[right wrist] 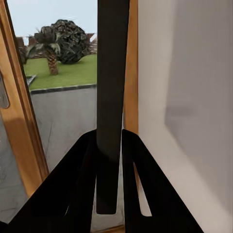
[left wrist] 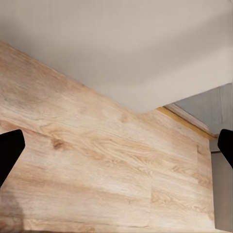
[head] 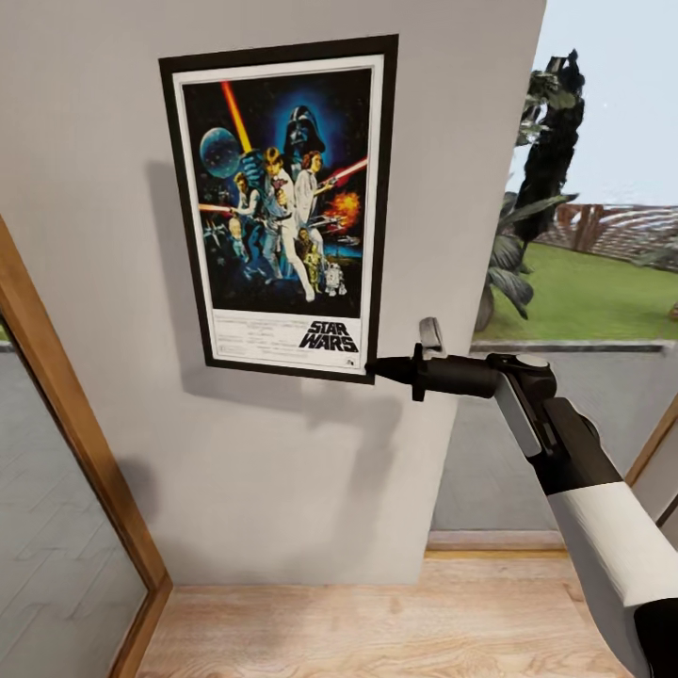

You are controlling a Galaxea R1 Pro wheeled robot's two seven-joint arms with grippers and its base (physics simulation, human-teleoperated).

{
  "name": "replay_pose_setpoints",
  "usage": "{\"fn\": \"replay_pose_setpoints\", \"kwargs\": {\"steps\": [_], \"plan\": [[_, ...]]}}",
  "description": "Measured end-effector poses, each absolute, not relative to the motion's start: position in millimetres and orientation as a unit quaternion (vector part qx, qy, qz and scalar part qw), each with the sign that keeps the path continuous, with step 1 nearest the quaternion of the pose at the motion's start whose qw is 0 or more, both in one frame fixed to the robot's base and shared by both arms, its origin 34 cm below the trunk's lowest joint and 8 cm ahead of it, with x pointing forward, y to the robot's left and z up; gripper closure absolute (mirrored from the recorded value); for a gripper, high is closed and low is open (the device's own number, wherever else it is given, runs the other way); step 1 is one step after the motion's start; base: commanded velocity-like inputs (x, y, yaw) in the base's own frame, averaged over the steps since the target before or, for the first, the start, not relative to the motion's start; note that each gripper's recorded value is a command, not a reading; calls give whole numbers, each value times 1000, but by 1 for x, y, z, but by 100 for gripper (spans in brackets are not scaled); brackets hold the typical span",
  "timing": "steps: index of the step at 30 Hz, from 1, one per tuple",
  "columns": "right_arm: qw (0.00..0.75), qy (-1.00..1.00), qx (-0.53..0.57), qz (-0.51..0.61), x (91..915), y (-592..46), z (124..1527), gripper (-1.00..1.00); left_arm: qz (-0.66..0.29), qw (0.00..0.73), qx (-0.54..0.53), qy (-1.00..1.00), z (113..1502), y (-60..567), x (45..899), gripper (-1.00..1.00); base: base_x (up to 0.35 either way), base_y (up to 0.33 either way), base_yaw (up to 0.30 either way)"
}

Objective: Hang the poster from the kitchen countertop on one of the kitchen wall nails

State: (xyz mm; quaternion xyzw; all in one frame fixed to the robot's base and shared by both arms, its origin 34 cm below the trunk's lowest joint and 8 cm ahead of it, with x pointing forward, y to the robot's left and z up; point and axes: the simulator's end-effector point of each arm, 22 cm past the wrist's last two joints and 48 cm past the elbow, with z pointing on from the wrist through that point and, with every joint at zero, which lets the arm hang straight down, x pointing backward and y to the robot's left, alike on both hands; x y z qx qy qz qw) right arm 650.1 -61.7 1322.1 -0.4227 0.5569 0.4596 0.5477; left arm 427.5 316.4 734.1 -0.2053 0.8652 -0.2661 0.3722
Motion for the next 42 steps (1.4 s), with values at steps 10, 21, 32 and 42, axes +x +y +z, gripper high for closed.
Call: {"fn": "replay_pose_setpoints", "kwargs": {"steps": [10, 21, 32, 42], "plan": [[541, 549, -432, 468, 643, -59, 1323, 100, -266, 372, -205, 865, 734, 316, 428, -100, 2, 0, 0], [541, 549, -433, 468, 642, -59, 1323, 100, -266, 373, -205, 865, 734, 317, 427, -100, 101, 0, 0], [541, 549, -433, 467, 643, -59, 1322, 100, -266, 373, -206, 865, 734, 317, 428, -100, 167, 0, 0], [541, 549, -433, 468, 642, -59, 1323, 100, -266, 373, -206, 865, 735, 317, 428, -100, 239, 54, 0]]}}
